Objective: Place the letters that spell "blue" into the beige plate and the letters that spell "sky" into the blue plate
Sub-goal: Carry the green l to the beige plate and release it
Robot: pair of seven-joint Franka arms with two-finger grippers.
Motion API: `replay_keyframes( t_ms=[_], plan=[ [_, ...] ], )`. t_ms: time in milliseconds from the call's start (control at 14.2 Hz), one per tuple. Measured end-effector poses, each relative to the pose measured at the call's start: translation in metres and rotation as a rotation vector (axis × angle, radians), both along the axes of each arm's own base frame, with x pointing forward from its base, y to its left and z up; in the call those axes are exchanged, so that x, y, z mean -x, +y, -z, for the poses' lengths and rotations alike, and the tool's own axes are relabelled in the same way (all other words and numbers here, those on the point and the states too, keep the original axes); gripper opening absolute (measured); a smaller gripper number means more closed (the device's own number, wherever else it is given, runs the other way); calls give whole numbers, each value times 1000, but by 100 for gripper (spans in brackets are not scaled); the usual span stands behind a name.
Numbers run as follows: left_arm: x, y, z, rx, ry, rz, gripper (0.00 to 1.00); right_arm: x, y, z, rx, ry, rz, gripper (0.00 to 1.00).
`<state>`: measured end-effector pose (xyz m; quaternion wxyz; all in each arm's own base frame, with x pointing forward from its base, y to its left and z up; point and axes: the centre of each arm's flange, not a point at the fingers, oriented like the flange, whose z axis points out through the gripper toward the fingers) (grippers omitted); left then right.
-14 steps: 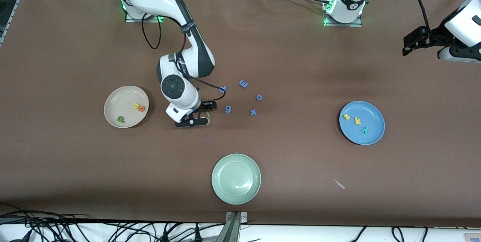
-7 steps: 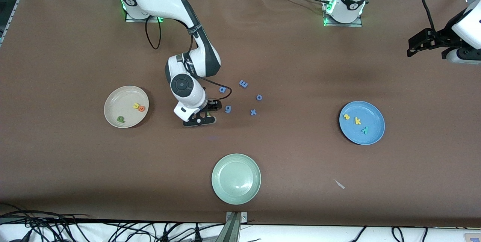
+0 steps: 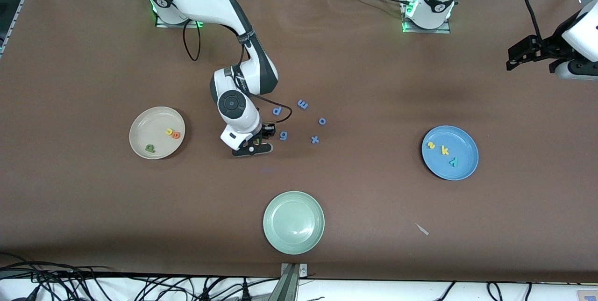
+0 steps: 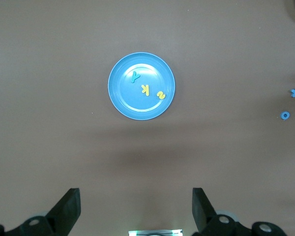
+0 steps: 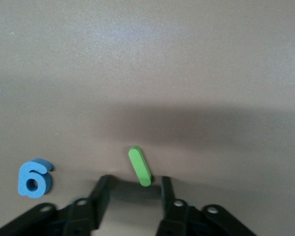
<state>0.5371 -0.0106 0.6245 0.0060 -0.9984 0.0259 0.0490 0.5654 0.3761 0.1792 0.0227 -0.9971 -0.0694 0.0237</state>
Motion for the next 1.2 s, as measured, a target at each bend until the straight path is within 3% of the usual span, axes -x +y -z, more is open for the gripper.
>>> replay_keyframes(
  t_ms=[141, 211, 352, 775, 916, 1198],
  plan=[
    [0, 0, 0, 0, 0, 0, 100, -1, -1, -1, 1, -2, 2, 25],
    [0, 0, 0, 0, 0, 0, 100, -1, -1, -1, 1, -2, 2, 25],
    [0, 0, 0, 0, 1, 0, 100, -1, -1, -1, 0, -2, 2, 10],
    [0, 0, 0, 0, 1, 0, 100, -18, -20, -20, 18, -2, 28, 10],
    [0, 0, 0, 0, 1, -1, 100, -30, -45, -40, 42, 31, 45, 10],
    [0, 1, 0, 0, 2, -1, 100, -46, -132, -72, 108, 186, -21, 11]
  ],
)
